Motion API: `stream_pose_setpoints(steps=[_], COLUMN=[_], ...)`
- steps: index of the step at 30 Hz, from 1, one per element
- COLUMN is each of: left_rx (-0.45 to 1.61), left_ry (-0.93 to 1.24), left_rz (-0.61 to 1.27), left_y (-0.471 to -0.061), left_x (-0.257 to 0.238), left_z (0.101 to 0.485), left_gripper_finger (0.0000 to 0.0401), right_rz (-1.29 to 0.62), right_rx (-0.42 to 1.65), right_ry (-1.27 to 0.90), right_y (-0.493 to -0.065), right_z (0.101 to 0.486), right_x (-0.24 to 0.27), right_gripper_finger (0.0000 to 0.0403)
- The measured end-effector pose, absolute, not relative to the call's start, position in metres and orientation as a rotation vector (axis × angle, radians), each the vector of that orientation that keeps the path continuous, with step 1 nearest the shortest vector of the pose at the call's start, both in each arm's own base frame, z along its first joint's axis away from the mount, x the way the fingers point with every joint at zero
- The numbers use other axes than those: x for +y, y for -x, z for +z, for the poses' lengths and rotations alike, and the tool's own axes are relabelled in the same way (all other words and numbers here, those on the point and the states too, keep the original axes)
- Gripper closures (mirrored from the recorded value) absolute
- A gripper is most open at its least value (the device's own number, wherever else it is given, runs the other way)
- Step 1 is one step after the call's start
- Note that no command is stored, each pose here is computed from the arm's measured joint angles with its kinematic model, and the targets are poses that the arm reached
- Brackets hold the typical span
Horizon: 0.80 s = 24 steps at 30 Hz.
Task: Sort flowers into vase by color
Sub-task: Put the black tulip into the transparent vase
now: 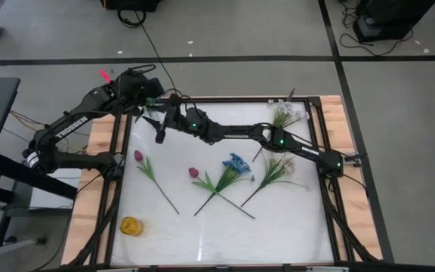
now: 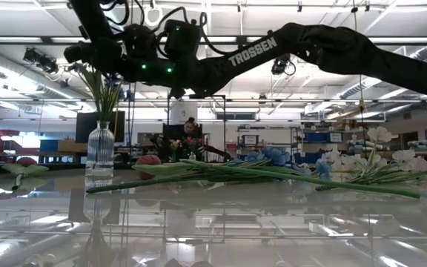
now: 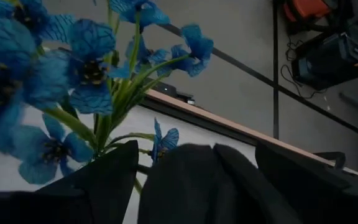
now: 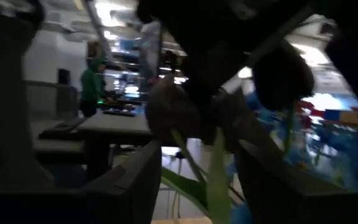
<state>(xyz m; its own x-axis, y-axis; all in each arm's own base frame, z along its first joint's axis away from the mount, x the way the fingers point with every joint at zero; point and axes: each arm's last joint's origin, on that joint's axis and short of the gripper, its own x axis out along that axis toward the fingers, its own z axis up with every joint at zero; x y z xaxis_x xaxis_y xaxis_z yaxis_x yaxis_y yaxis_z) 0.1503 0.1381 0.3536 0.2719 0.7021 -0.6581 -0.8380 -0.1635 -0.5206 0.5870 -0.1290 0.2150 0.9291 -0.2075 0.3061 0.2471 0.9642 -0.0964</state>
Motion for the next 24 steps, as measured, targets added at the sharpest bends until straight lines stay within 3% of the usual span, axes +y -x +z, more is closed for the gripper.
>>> stream_pose_setpoints(steps=[7, 24], left_rx=[0.107, 0.004], left_ry=[1.134, 1.201], left_rz=[1.368, 1.329], left_y=[-0.153, -0.163], left_x=[0.138, 0.140], left_z=[0.354, 0.356], left_gripper_finger=[0.0072, 0.0072], right_rz=[-0.181, -0.076], right_rx=[-0.274, -0.277], right_ry=[0.143, 0.144], right_y=[-0.585, -0.582], right_z=[0.213, 0.213], right_x=[-0.141, -0.151], right_gripper_finger=[0.0244, 0.0250])
